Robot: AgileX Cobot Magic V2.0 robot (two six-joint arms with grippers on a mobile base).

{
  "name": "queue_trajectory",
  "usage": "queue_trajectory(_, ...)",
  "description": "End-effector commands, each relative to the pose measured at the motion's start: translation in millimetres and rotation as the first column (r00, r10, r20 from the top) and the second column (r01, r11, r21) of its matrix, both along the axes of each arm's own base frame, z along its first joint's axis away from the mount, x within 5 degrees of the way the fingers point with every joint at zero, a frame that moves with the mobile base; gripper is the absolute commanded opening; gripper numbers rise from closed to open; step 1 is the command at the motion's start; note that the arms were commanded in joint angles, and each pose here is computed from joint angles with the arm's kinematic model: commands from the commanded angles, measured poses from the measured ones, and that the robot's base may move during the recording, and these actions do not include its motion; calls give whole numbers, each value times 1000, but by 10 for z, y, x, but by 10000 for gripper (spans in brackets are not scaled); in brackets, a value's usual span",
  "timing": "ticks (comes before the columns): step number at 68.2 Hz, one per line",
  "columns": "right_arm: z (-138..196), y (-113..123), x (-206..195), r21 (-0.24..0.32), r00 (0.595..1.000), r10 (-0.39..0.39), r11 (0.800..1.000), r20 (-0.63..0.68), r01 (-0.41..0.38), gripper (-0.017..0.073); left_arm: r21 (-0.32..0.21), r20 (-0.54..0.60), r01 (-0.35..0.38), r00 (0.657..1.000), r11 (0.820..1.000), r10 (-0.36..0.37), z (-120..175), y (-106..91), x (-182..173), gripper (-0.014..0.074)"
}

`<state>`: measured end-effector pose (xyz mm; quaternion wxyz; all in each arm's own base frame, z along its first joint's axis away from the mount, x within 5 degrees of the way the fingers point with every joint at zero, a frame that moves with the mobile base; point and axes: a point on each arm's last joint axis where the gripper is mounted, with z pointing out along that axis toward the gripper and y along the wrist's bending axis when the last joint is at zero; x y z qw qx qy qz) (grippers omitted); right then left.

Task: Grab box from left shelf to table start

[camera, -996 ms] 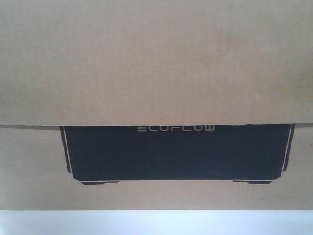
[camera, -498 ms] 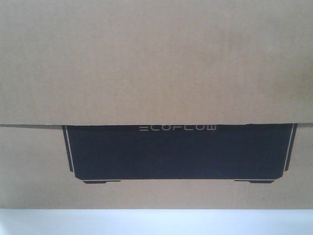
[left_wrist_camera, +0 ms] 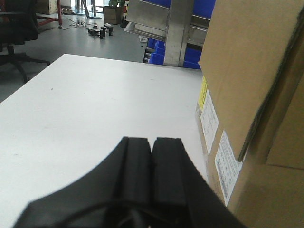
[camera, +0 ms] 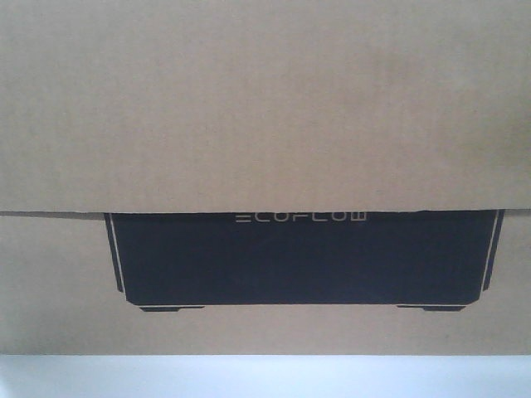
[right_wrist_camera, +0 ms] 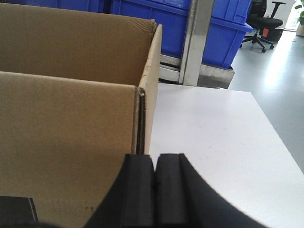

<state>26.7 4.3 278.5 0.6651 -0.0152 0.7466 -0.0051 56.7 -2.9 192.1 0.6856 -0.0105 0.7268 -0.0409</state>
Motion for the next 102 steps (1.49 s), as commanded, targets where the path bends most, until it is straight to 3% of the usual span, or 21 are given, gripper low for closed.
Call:
queue_trajectory(1, 154, -10, -2, -11, 995, -12, 1000, 102, 13, 55, -7, 103, -7, 995, 1000, 7, 97, 7, -14, -99)
queue_trajectory(21, 131, -17, 23, -6, 992, -19, 1000, 123, 20, 55, -7, 103, -7, 995, 1000, 7, 97, 7, -14, -99)
queue_trajectory(29, -85, -35, 116, 39, 990, -37, 999, 133, 32, 55, -7, 101, -7, 995, 1000, 7, 96, 7, -12, -99)
queue_trajectory(36, -397, -60, 189, -5, 991, -54, 998, 123, 55, 55, -7, 101, -7, 995, 1000, 7, 96, 7, -12, -99)
queue_trajectory(49, -803, -69, 297, -1, 988, -58, 998, 142, 59, 55, -7, 101, -7, 995, 1000, 7, 96, 7, -12, -99)
queue_trajectory(102, -766, -69, 294, 5, 982, -59, 998, 178, 59, 55, -7, 101, -7, 995, 1000, 7, 96, 7, -12, -99)
